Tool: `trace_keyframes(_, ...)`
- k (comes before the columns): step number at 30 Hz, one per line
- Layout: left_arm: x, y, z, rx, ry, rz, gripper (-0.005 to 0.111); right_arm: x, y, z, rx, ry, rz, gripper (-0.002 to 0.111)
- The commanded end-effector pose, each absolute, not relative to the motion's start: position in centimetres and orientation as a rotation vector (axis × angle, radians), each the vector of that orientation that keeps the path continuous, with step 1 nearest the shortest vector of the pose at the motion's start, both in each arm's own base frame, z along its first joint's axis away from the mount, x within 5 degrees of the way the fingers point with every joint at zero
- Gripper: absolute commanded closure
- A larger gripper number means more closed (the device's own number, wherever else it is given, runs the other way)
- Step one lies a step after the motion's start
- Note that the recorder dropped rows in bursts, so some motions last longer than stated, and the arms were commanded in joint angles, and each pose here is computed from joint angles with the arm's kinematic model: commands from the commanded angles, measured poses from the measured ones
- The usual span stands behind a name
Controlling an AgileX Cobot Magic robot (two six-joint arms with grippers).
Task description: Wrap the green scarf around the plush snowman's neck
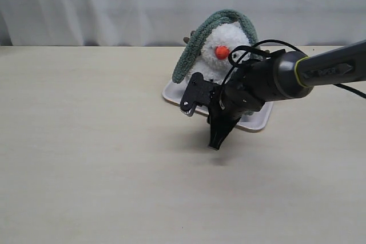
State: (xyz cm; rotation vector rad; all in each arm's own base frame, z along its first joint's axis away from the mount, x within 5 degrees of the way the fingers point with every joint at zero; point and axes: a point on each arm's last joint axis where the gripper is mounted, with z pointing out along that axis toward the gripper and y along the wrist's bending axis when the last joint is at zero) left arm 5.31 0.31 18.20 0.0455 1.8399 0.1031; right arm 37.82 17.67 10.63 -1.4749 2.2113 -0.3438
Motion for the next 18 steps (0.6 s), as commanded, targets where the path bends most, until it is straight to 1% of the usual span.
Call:
trace_keyframes(1,5.3,0.3,18.2,0.04,1.831,0.1,0.107,37.7,17.4,9.9,-1.485,2.242,-0.352,0.096)
trace_keyframes(3,5.3,0.3,18.2,0.04,1.831,0.1,0.107,37.7,17.4,9.9,-1.485,2.242,-0.352,0.104)
trace_keyframes(9,5.3,0.3,18.2,0.04,1.831,0.1,0.107,37.4,17.8,9.9,-1.488,2.247,-0.343,0.104)
trace_keyframes(14,5.3,0.3,18.2,0.04,1.831,0.1,0.107,36.7,18.5,9.7,-1.569,2.24,-0.369,0.104)
trace_keyframes(18,5.3,0.3,18.2,0.04,1.831,0.1,0.107,35.9,19.1,9.5,-1.627,2.259,-0.339,0.104)
